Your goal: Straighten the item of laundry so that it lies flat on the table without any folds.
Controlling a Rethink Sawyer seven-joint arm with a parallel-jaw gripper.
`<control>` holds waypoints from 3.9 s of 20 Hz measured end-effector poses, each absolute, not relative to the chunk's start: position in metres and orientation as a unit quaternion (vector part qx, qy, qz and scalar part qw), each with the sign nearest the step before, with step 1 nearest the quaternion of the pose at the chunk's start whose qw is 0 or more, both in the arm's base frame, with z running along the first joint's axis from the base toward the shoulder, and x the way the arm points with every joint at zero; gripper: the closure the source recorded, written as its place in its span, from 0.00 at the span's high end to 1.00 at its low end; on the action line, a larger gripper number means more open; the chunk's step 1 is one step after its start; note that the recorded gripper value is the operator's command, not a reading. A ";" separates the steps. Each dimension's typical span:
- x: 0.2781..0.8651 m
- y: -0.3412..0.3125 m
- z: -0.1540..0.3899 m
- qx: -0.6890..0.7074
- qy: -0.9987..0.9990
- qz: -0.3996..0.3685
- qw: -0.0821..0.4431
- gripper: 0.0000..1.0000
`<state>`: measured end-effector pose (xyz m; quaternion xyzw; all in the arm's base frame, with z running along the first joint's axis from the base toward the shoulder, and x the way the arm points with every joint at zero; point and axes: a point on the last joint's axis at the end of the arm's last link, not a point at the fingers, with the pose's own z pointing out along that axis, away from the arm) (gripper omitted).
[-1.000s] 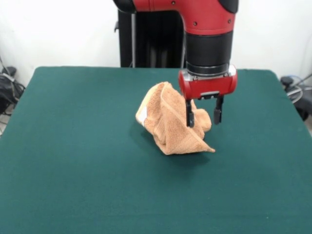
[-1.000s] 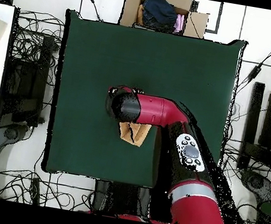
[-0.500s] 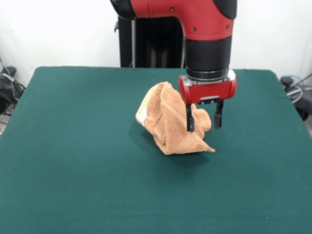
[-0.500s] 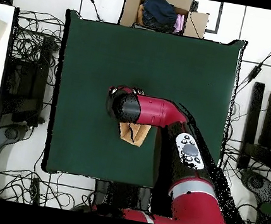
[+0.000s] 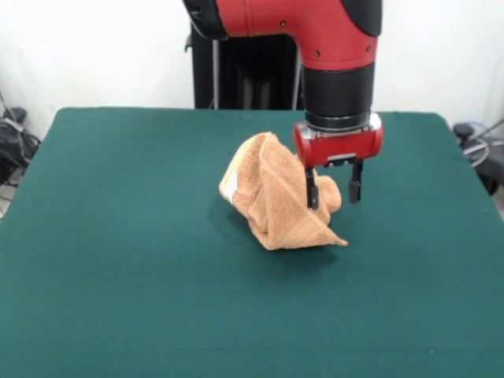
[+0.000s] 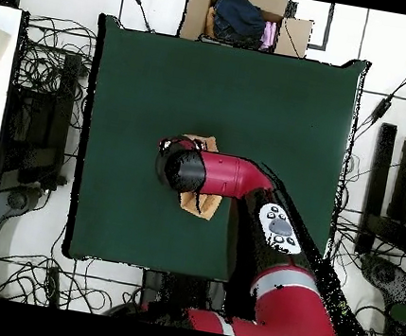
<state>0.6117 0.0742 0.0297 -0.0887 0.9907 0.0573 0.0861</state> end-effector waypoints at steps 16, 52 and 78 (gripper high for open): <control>0.577 0.084 0.019 -0.095 0.991 0.066 0.066 1.00; 0.573 0.043 0.003 -0.053 0.994 0.076 0.053 1.00; 0.576 0.043 0.039 -0.083 0.994 0.063 0.017 1.00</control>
